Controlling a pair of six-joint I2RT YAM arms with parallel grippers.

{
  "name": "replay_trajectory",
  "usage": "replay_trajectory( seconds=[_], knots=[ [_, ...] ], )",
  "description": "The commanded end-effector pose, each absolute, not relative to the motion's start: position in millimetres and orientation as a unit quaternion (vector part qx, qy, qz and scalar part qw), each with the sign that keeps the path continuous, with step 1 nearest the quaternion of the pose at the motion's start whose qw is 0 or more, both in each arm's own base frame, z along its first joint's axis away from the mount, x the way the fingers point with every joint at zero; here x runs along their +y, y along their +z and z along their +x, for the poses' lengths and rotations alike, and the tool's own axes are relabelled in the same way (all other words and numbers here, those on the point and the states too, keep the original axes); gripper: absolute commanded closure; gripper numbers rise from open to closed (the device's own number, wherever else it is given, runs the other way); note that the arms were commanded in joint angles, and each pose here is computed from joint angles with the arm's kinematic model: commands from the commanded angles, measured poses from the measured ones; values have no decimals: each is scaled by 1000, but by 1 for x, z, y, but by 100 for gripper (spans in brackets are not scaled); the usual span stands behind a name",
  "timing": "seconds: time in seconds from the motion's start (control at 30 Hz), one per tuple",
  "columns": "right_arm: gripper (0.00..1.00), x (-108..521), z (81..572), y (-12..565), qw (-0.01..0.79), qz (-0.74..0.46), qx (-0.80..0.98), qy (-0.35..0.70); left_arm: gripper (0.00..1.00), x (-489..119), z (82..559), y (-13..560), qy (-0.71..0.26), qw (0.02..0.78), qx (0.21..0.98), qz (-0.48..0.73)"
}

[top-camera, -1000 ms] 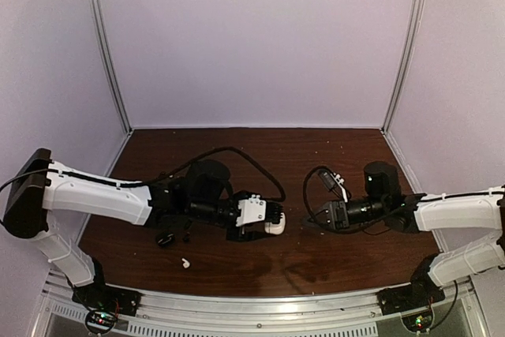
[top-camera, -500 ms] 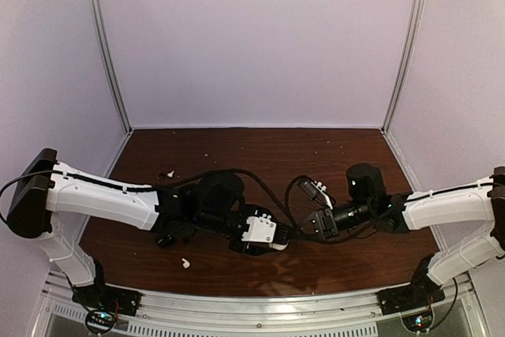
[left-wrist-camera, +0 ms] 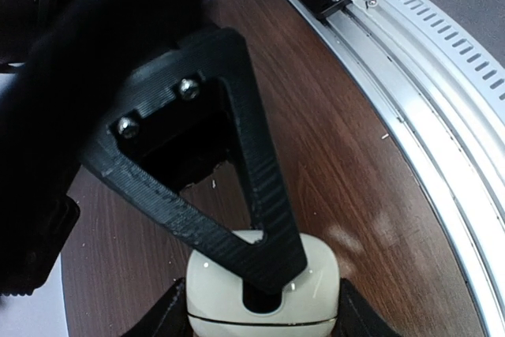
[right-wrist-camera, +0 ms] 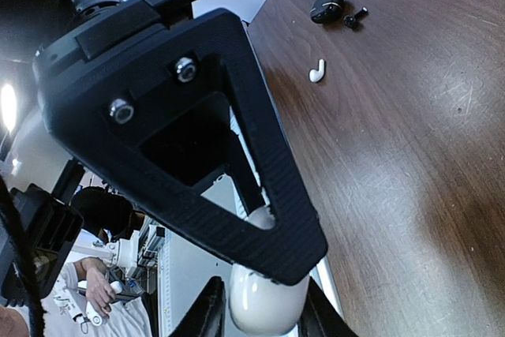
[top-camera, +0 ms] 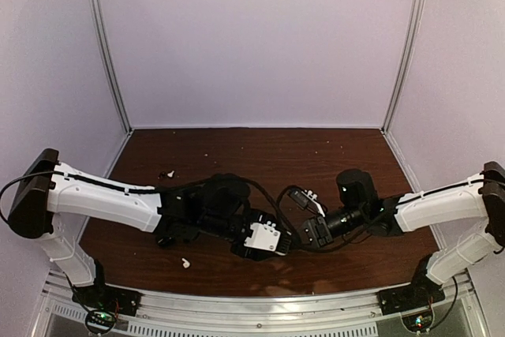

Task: Insert the wireless bluetooth earbuds into the charging case
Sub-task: Pass from the left arm to the right, then pass from the right arm to the left

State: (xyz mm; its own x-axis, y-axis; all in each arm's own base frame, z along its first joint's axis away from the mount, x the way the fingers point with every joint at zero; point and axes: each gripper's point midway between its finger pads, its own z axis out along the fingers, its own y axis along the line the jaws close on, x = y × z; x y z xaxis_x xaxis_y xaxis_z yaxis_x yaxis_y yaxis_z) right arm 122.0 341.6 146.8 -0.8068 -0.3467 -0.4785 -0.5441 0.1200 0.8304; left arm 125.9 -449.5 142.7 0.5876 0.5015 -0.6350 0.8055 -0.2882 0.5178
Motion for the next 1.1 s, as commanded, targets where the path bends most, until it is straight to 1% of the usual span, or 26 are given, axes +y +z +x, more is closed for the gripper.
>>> replay_trajectory(
  seconds=[0.0,0.13,0.27,0.37,0.53,0.77,0.9,1.07],
  knots=[
    [71,349,122,164,94,-318,722,607,58,-460,131,157,-168,448,405,779],
    [78,350,121,166,96,-321,720,609,57,-459,137,157,-154,452,416,774],
    [81,350,125,173,113,-324,716,608,50,-456,149,160,-132,463,443,756],
    [82,349,132,182,137,-323,711,609,43,-452,157,167,-120,482,458,737],
    [83,342,148,200,183,-311,703,613,22,-437,168,186,-109,525,480,694],
    [83,326,184,233,283,-264,689,613,11,-417,185,222,-140,584,520,607],
    [82,321,208,259,359,-216,671,612,11,-418,195,239,-166,617,545,543],
    [81,315,221,275,401,-171,656,615,20,-431,212,255,-187,628,582,481]
  ],
)
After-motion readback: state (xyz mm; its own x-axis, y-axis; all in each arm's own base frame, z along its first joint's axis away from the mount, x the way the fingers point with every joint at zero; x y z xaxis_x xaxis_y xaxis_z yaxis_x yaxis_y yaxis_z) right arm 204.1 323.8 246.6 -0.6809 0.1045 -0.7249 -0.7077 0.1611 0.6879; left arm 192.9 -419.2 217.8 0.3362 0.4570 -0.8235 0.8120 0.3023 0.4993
